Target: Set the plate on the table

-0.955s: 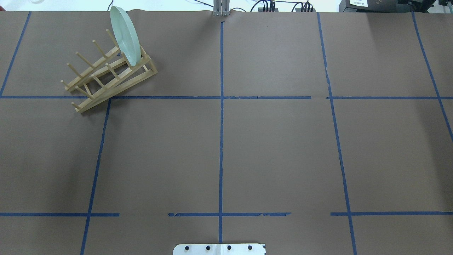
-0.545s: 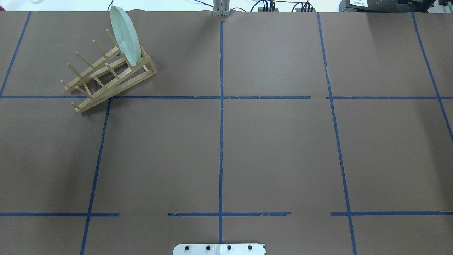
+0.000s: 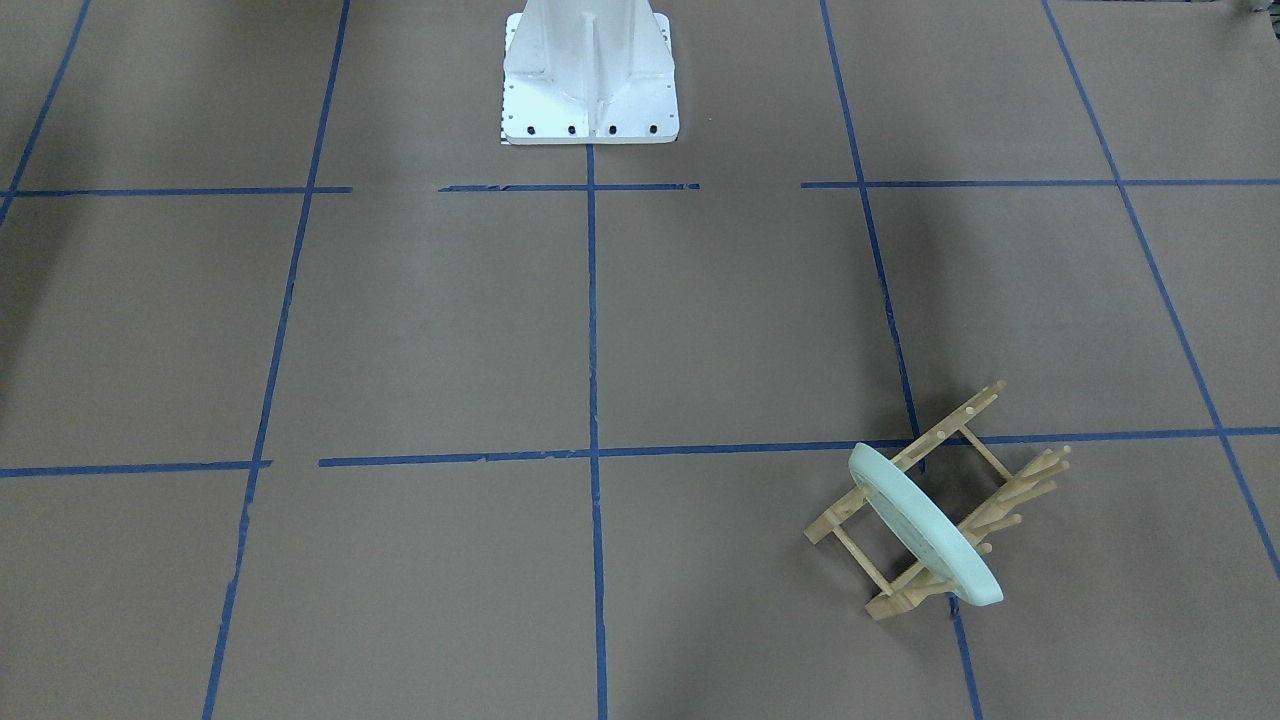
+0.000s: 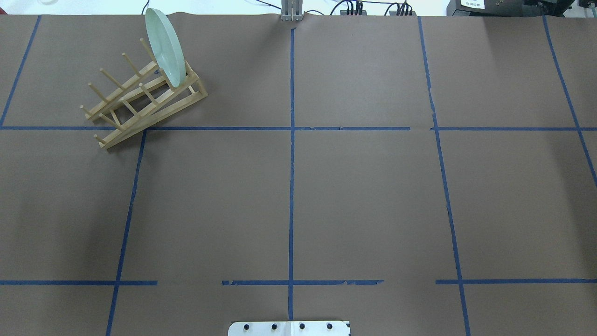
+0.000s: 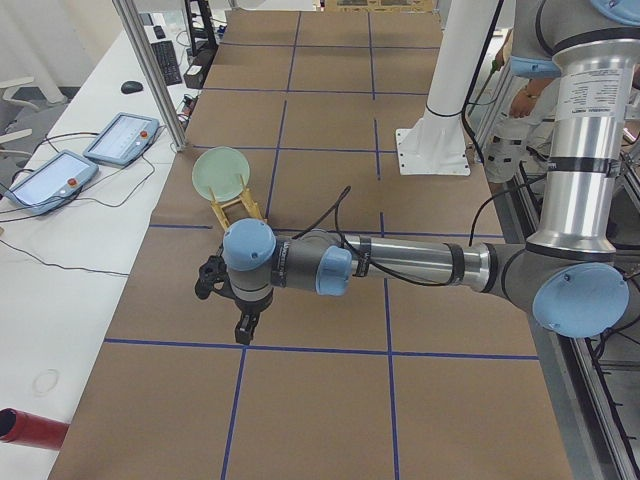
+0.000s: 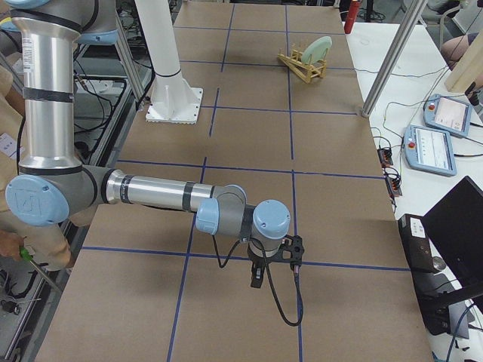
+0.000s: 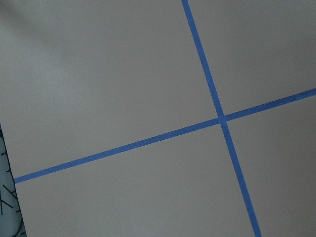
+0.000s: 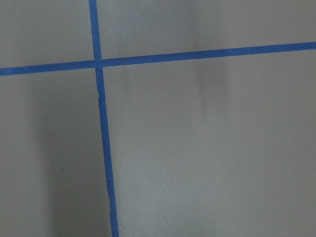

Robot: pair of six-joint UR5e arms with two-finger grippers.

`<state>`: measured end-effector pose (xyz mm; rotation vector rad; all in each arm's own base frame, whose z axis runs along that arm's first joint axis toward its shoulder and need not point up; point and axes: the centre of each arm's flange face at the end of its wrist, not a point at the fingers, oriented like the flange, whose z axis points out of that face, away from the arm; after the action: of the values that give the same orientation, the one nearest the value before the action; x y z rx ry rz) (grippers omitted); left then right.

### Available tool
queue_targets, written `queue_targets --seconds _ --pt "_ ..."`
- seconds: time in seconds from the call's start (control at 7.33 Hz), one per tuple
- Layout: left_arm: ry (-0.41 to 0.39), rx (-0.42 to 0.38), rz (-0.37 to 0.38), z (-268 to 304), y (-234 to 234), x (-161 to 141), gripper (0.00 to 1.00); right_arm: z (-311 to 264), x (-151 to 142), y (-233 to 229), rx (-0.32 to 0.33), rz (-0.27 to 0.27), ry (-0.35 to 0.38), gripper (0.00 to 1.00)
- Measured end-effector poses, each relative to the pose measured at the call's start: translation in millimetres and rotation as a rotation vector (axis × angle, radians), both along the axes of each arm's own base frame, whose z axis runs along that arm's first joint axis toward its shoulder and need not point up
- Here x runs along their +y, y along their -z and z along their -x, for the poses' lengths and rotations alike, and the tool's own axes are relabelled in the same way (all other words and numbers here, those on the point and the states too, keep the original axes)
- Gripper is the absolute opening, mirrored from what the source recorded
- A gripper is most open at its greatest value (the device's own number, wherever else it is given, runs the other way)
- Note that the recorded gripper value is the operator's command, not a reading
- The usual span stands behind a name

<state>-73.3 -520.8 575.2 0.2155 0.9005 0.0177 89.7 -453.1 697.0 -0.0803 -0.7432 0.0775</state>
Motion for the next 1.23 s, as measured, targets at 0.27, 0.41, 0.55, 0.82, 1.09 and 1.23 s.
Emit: queue_targets --seconds 0.27,0.41,0.55,0.82,1.09,1.23 --pt "0.115 0.261 0.119 -33 70 -19 1.00 0 0 0 0.000 0.000 0.000 1.00" --pt "0.151 0.353 0.185 -51 103 -38 1.00 0 0 0 0.000 0.000 0.000 1.00" --pt "0.165 0.415 0.242 -78 138 -65 1.00 0 0 0 0.000 0.000 0.000 1.00" --pt "0.230 0.446 0.250 -148 191 -109 1.00 0 0 0 0.000 -0.001 0.000 1.00" --pt "0.408 0.545 0.306 -199 209 -141 1.00 0 0 0 0.000 0.000 0.000 1.00" --pt "0.512 0.635 0.350 -224 216 -149 1.00 0 0 0 0.000 0.000 0.000 1.00"
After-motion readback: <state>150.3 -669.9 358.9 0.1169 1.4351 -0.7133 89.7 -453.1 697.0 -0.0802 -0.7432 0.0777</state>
